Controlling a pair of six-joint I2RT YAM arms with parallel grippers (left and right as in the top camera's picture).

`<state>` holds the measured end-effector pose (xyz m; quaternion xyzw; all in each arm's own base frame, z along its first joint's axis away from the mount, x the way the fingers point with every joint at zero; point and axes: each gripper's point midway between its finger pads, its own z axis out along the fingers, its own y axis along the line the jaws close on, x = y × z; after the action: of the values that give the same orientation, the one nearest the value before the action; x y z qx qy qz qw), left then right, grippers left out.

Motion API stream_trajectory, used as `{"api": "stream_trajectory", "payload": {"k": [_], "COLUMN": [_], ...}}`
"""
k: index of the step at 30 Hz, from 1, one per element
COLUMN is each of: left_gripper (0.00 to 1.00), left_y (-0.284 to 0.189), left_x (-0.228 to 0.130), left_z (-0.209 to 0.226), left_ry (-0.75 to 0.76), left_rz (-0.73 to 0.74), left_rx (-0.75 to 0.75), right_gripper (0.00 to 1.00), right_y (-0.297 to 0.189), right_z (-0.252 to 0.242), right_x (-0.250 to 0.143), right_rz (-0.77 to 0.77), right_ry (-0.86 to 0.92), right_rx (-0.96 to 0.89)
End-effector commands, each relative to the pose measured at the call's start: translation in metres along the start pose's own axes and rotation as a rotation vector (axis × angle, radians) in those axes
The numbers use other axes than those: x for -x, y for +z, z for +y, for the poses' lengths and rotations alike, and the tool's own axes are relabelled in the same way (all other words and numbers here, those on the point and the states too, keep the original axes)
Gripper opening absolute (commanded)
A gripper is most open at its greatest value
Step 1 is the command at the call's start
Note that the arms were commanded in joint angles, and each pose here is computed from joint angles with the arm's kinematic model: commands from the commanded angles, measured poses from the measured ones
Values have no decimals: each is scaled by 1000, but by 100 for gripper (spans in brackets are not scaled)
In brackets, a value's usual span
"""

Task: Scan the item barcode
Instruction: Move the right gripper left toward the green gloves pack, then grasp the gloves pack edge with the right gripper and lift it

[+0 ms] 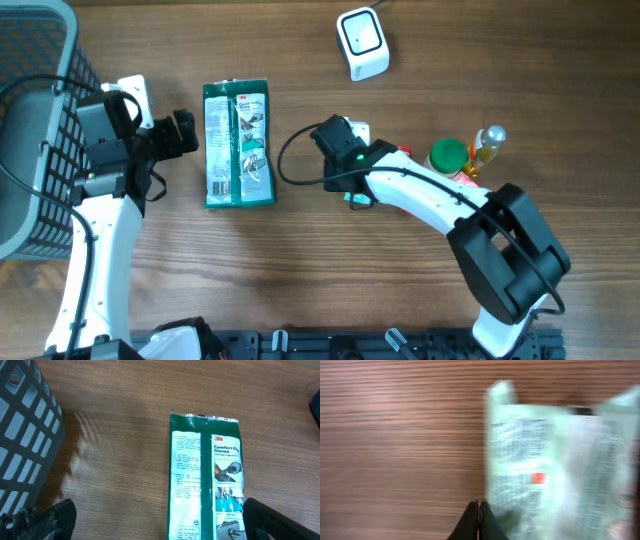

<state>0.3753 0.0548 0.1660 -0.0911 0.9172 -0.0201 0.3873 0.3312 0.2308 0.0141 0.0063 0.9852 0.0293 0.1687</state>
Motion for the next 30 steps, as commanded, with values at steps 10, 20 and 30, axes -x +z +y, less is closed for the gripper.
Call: {"api": "stream_trajectory", "payload": {"k": [10, 20, 30], "left_gripper": [100, 100, 100], "left_y": [0, 0, 0], "left_x": [3, 3, 3], "left_z": [1, 1, 1], "left_ry": [5, 5, 5], "left_rz": [-7, -7, -7], "left_rx": [-1, -1, -1], "right_gripper": [13, 28, 57], "right_y": [4, -74, -39], "right_z": [-94, 64, 175], "right_x": [3, 70, 34], "right_rz": [83, 40, -178], "right_ry": [41, -153, -332], "right_rx": [-252, 499, 441]}}
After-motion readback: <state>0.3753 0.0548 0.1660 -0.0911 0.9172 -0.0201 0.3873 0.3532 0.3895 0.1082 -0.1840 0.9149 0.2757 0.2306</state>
